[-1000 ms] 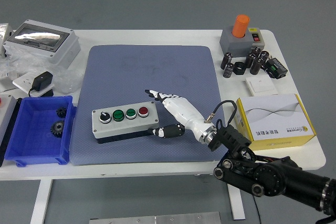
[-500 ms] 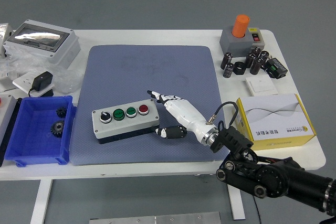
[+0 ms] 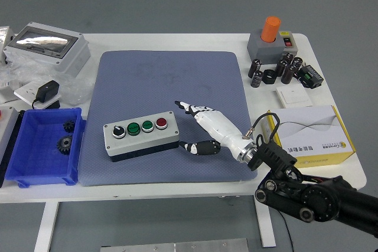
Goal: Pick up the button,place it on the desk,press the button,press the button
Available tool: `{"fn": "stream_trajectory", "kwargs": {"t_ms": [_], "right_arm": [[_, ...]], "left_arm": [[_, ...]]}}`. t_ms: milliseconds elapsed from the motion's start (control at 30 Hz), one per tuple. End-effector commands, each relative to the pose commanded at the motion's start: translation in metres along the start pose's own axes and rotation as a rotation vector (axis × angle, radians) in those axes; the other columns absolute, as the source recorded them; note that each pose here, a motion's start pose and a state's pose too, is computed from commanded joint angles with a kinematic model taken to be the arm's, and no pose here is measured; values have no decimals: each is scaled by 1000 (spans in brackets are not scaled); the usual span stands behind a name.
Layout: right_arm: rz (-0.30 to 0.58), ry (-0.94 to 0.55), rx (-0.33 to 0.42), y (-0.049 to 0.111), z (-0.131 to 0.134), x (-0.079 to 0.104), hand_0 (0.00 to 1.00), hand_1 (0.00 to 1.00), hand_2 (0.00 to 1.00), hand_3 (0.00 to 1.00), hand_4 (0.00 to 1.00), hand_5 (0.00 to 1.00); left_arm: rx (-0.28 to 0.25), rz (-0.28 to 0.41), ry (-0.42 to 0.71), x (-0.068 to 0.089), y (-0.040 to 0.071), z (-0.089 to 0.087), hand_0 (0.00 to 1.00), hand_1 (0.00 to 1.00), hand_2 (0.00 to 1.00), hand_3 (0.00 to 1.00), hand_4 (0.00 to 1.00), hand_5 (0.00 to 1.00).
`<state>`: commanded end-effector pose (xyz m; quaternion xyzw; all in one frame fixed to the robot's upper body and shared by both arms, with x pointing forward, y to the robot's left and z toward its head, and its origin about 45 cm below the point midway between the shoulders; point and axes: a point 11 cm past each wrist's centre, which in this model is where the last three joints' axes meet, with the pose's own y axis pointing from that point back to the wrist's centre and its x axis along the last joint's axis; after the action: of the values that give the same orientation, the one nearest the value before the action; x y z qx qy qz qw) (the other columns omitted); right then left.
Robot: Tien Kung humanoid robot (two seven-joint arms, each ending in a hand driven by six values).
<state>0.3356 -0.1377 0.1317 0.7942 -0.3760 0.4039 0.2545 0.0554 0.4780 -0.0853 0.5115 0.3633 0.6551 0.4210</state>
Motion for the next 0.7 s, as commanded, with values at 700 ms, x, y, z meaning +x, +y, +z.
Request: {"fn": "stream_trajectory", "kwargs": {"t_ms": [700], "right_arm": [[-181,127,36,-16,-9,6,948,911,998,998,743,158]], "left_arm": [[-9,4,-6,3,0,3,786,762,729,808,917,647]]}}
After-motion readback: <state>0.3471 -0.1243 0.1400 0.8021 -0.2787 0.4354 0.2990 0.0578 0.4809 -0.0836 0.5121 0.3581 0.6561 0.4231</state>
